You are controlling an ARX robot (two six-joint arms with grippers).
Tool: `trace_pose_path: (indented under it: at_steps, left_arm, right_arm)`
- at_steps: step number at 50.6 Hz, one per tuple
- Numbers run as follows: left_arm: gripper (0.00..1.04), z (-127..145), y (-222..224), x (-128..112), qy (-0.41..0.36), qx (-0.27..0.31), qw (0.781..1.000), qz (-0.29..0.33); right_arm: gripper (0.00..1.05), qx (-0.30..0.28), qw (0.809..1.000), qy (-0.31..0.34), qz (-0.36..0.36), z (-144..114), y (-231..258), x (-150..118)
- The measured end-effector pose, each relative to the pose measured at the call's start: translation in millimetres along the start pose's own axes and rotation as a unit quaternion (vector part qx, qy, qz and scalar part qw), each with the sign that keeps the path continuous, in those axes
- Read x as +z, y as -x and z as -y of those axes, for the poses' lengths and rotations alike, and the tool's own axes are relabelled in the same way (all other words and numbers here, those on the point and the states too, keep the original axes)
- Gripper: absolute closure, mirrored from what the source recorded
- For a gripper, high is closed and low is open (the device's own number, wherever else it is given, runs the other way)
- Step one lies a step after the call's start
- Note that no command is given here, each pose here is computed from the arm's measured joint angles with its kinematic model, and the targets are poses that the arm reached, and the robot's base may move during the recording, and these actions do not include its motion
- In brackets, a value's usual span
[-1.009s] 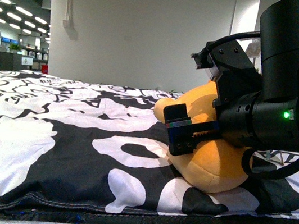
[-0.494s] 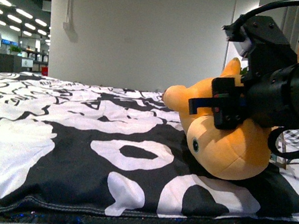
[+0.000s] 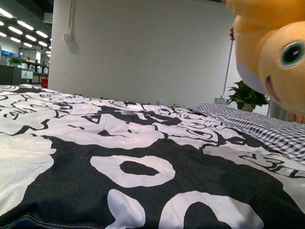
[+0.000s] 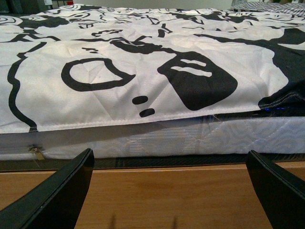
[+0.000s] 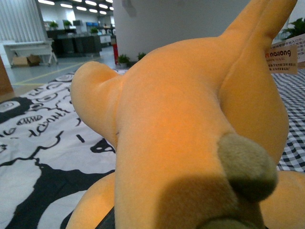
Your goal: Put away toys
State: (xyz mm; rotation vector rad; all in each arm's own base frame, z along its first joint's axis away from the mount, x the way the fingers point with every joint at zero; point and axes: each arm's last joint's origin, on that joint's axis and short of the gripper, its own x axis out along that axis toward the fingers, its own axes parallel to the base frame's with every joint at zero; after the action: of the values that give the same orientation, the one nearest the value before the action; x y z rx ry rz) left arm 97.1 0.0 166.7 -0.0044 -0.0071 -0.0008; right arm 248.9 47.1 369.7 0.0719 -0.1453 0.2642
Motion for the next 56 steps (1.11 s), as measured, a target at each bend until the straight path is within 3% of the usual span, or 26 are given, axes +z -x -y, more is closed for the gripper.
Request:
trace_pose_path:
  at_steps: [11,19,29,41,56]
  left_arm:
    - [0.06,0,0,0,0.0,0.0,1.0,0.0]
    - [0.06,0,0,0,0.0,0.0,1.0,0.0]
    - [0.06,0,0,0,0.0,0.0,1.0,0.0]
    - [0.06,0,0,0,0.0,0.0,1.0,0.0]
    - [0.06,0,0,0,0.0,0.0,1.0,0.0]
  right_arm:
    - [0.85,0.019,0.999,-0.013,0.039,3,65,0]
    - [0.85,0.0,0.998,-0.014,0.066,7,109,-10]
    - [0.85,-0.04,0.997,-0.035,0.061,8,162,-61]
    - [0.85,-0.063,0.995,-0.035,0.075,1,174,-121]
    - [0.85,-0.061,0.996,-0.006,0.069,-4,177,-149]
